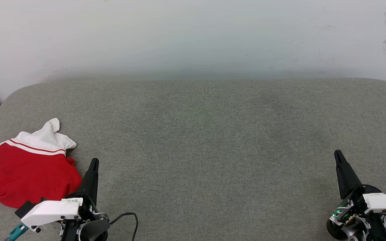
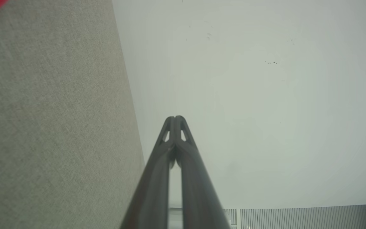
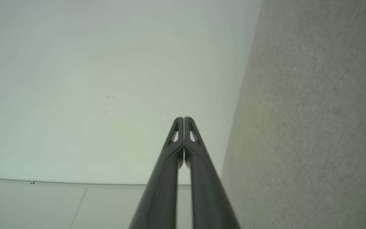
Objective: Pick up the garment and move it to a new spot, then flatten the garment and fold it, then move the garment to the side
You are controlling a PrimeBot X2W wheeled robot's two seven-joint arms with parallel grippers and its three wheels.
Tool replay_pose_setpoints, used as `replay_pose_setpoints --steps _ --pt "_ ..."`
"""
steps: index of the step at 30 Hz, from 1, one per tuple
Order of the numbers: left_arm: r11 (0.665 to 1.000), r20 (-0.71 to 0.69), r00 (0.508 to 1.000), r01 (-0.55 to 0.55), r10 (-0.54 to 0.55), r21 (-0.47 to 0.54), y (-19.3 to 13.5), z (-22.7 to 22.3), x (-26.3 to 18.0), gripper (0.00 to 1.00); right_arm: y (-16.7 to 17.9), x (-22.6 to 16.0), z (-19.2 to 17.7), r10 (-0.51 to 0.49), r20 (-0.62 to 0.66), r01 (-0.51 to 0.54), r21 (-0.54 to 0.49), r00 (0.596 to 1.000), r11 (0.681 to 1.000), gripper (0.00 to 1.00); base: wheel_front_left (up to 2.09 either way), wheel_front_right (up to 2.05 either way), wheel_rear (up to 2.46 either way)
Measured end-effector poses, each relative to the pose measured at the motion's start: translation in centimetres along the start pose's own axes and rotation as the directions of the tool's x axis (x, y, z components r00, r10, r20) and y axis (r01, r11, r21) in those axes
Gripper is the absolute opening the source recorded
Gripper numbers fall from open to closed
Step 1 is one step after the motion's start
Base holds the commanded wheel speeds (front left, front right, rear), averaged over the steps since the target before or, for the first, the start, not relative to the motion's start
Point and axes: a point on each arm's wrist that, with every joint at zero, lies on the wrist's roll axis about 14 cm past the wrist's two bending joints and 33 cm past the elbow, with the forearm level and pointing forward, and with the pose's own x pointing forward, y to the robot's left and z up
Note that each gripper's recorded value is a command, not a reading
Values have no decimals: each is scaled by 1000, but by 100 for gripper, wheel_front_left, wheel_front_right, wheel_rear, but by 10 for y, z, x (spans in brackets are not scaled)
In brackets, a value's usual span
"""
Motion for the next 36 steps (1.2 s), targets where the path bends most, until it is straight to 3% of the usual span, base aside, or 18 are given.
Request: replay_pose_setpoints --steps 17,18,22,36 --pt "1000 0 1000 0 0 0 0 0 0 0 0 0 0 0 0 0 0 1000 1000 0 0 0 0" --pt "1000 0 1000 -10 10 -1 3 0 -1 100 -3 -1 0 -10 1 10 1 1000 1000 100 0 0 0" --pt "998 -3 998 -60 60 -4 20 -2 -9 100 -21 -10 1 -60 9 60 4 998 998 100 0 0 0" --pt "999 -12 1000 2 -2 48 0 -18 -5 100 -5 -10 -3 -10 31 11 -38 999 999 100 0 0 0"
